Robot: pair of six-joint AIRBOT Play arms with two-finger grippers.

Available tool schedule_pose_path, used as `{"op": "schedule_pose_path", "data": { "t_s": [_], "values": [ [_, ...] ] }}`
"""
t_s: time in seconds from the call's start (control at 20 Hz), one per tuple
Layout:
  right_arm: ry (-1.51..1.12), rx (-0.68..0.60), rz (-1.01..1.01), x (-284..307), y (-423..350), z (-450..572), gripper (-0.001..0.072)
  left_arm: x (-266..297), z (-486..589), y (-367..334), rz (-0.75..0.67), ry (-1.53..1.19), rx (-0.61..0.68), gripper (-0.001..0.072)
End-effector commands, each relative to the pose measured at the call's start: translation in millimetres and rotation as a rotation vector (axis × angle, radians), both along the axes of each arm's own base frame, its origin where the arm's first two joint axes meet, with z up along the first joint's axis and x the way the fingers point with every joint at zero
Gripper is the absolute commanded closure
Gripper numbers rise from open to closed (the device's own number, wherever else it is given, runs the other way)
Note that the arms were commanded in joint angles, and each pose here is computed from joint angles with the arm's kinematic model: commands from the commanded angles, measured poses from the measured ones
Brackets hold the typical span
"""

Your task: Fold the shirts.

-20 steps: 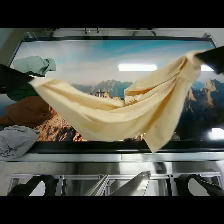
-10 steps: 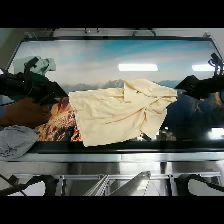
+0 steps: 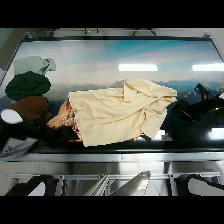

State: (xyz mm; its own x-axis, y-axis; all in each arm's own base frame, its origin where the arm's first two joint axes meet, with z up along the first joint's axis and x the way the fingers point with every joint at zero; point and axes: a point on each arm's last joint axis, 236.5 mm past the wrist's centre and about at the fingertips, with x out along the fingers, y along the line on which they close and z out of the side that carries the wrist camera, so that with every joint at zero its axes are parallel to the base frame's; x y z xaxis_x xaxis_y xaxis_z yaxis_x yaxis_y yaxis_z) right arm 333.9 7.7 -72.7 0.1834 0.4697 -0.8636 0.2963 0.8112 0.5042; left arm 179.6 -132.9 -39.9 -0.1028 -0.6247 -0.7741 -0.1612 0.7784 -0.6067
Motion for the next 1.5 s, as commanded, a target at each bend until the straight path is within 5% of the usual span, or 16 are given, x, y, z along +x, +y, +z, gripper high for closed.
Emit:
{"op": "schedule_pose_path", "data": {
  "t_s": [0.0,0.25,0.75,0.8,0.85,0.9,0.95,1.0,1.2,1.45],
  "values": [
    [-0.029,0.079,0.005,4,22,-14,0.0136,-46,-51,-13,0.108,0.008,0.054,0.0007],
    [-0.020,0.094,0.063,10,53,-36,0.0138,-17,-53,-44,0.321,-0.184,-0.068,0.0007],
    [0.006,0.083,0.098,9,72,-58,0.0138,51,-66,-57,0.368,-0.278,0.050,0.0022],
    [0.007,0.083,0.098,9,72,-58,0.0139,54,-66,-68,0.336,-0.269,0.049,0.0223],
    [0.007,0.084,0.098,9,72,-58,0.0147,54,-66,-79,0.303,-0.254,0.046,0.0523],
    [0.008,0.085,0.098,9,73,-57,0.0223,53,-65,-92,0.265,-0.238,0.036,0.0691],
    [0.014,0.090,0.103,7,73,-57,0.0577,50,-62,-106,0.216,-0.227,0.025,0.0687],
    [0.019,0.095,0.107,6,74,-56,0.0676,49,-57,-118,0.174,-0.229,0.010,0.0687],
    [0.052,0.146,0.134,-7,79,-43,0.0688,66,-2,-137,0.094,-0.333,-0.074,0.0687],
    [-0.012,0.224,0.159,-21,89,15,0.0689,76,88,-66,0.132,-0.443,-0.112,0.0687]
  ]
}}
